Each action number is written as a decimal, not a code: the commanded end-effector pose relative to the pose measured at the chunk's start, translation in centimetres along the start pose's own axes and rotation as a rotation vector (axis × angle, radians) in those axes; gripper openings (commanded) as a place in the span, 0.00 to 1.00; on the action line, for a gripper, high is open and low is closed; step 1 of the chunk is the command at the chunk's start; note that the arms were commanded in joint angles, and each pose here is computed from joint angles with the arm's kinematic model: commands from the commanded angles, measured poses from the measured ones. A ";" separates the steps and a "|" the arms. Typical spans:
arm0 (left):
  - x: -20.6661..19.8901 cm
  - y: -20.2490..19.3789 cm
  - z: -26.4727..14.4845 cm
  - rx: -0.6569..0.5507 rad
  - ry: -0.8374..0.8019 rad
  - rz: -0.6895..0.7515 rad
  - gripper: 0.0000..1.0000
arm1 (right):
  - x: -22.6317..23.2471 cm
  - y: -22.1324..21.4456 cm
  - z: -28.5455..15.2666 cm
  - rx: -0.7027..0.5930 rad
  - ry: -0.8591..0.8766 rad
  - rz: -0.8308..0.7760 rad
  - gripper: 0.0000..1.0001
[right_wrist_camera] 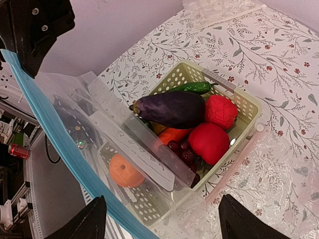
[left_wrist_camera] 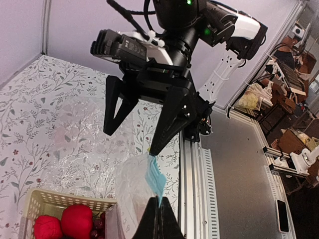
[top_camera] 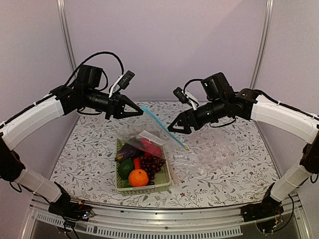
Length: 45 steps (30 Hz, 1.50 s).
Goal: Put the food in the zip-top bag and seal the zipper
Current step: Pass from the left arm to the right
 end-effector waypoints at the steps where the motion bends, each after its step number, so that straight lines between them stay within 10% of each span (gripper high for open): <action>1: -0.4 0.3 0.3 0.005 -0.011 0.021 0.00 | 0.2 0.1 -0.5 -0.023 0.010 -0.011 0.78; 45: -0.7 0.4 0.1 0.005 -0.019 0.029 0.00 | 0.2 1.4 -1.6 -0.123 -0.028 -0.034 0.78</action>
Point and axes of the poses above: each gripper's point midway between its finger pads, its own z axis out along the fingers, its own x axis along the line the jaws close on, y = z × x, the point moved 3 cm from there along -z, back along the fingers, and after that the axes turned 6 degrees about -z, right-handed, at the moved point
